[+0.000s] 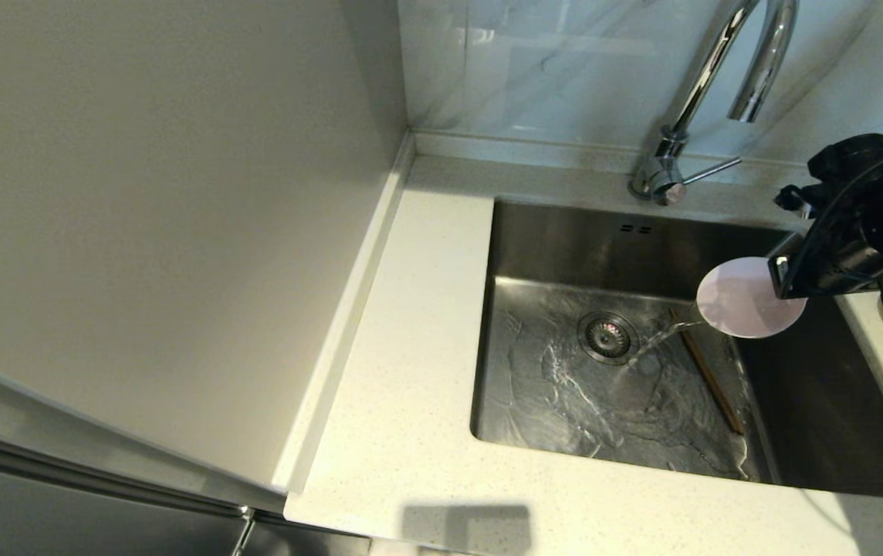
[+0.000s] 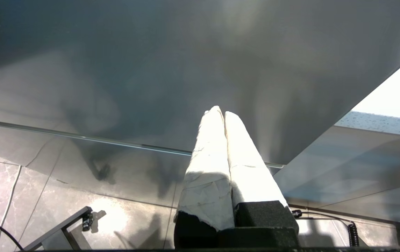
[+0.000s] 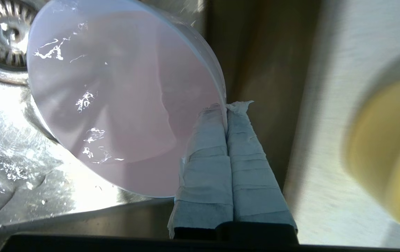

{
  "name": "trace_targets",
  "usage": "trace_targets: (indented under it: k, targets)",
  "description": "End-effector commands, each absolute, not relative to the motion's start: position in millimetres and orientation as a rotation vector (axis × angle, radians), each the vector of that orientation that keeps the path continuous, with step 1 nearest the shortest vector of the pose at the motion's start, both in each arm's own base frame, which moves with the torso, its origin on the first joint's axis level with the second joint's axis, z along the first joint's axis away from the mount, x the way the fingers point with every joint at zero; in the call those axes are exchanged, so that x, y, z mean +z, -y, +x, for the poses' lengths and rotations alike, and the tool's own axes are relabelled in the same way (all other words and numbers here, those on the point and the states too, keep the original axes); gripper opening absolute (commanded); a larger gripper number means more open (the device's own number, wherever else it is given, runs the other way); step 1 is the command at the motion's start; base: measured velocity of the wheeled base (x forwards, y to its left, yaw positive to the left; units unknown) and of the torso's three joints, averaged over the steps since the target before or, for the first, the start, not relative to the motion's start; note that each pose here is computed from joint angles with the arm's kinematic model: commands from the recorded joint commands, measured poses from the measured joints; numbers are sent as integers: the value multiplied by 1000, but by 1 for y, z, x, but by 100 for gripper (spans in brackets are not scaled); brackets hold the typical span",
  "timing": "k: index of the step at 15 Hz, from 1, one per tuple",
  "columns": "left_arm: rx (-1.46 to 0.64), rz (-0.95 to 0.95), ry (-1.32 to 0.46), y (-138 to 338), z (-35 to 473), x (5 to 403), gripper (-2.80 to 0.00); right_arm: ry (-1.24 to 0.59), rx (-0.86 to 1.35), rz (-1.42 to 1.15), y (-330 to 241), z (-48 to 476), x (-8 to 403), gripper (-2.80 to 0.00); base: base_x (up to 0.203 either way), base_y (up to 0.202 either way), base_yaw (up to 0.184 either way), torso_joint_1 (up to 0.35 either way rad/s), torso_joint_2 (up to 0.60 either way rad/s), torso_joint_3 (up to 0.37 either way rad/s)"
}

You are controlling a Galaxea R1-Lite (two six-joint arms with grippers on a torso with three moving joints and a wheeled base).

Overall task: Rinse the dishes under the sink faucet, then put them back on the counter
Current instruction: Put a bowl back to the table from the sink

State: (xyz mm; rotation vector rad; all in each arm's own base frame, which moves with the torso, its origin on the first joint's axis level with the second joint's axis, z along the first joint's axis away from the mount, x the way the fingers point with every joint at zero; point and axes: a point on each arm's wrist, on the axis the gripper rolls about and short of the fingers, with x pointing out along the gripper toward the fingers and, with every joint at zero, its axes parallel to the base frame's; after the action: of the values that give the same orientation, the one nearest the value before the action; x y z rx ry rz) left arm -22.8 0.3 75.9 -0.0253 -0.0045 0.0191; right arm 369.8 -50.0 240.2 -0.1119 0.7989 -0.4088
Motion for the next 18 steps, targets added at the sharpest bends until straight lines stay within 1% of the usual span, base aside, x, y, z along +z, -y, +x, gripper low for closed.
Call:
trace_targets:
  k: [1,3,9,13,18]
  targets:
    - [20,-26,8,0,-23,76,-280,-707,-426,-104,51,357,263,-280,0,0,0,0,0,0]
    - [20,-26,8,0,-23,76,-280,-607,-435,-131,56,354,270,-280,0,0,0,0,0,0]
    - [20,-26,8,0,-23,76,-280,-325,-488,-272,75,340,266,-280,0,0,0,0,0,0]
    - [20,-26,8,0,-23,76,-280,-190,-533,-246,82,334,275,-280,0,0,0,0,0,0]
    - [20,-26,8,0,-23,76,-280,-12,-571,-120,85,320,278,-280,0,0,0,0,0,0]
